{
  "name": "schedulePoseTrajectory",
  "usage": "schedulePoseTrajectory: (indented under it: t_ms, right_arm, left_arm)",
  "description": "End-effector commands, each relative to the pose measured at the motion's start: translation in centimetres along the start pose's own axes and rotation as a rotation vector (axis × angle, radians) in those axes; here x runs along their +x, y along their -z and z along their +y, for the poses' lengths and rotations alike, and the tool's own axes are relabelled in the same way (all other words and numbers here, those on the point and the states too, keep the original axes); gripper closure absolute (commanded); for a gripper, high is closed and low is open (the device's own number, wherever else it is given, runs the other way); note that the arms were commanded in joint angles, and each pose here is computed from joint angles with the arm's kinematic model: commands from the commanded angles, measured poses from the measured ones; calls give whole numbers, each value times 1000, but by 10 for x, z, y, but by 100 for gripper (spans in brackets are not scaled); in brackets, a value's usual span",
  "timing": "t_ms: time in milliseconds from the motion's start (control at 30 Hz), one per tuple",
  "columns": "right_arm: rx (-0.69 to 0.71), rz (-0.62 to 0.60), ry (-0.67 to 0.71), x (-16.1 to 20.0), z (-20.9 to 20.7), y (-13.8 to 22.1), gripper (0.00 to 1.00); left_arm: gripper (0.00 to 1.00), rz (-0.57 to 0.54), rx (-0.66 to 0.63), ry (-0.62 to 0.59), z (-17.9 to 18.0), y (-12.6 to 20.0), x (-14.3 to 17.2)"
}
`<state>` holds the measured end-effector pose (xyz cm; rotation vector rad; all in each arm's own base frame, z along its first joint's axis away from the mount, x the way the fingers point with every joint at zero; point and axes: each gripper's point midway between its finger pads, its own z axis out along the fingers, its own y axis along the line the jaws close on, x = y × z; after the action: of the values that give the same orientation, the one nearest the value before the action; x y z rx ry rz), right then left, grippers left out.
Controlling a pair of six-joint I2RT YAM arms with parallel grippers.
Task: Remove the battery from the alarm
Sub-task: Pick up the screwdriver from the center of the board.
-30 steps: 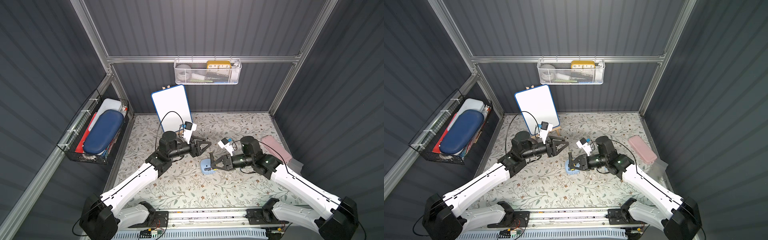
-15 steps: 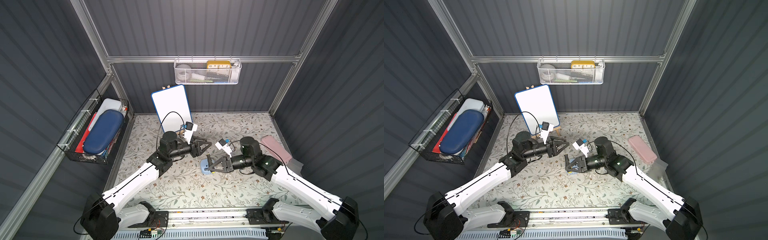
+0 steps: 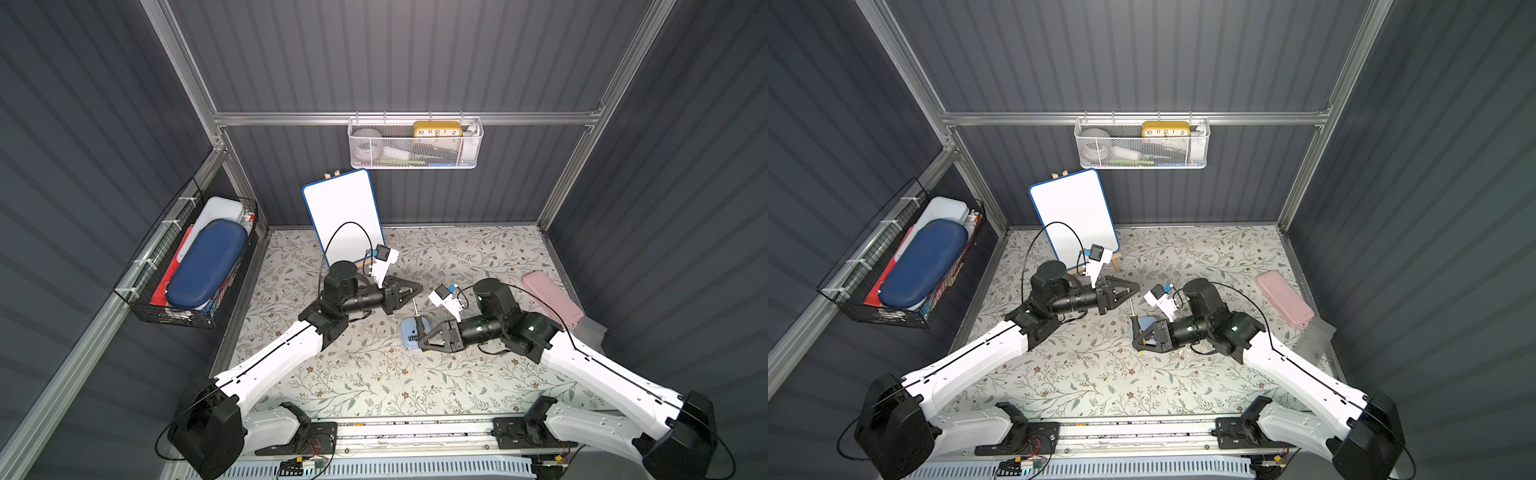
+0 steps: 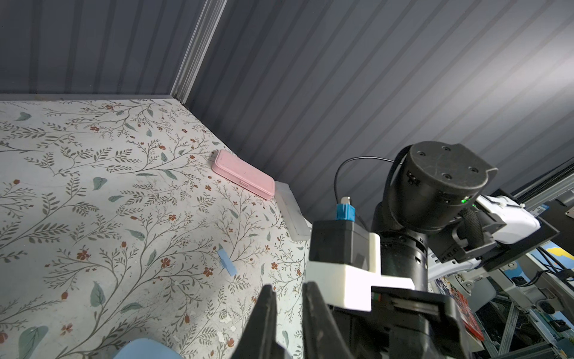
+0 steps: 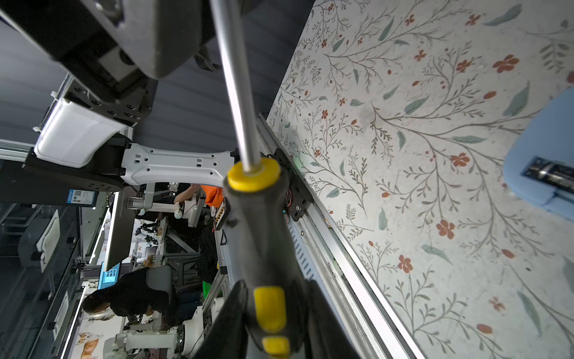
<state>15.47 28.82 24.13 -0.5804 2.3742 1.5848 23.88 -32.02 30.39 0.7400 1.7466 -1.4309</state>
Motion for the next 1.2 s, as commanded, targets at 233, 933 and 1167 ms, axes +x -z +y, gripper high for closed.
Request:
schedulePoseTrajectory:
  t_ms: [233, 933, 1167]
  right_arm:
    - [204, -302, 24, -54, -14, 37, 56]
    - [35, -913, -70, -124, -15, 83, 43]
    - [-62, -995, 37, -157, 19, 78, 41]
  left_arm:
    - [100, -190, -263, 86, 20, 33, -28]
    - [100, -933, -290, 434, 33, 132, -79]
    - [100, -1122, -174, 363, 16, 156, -94]
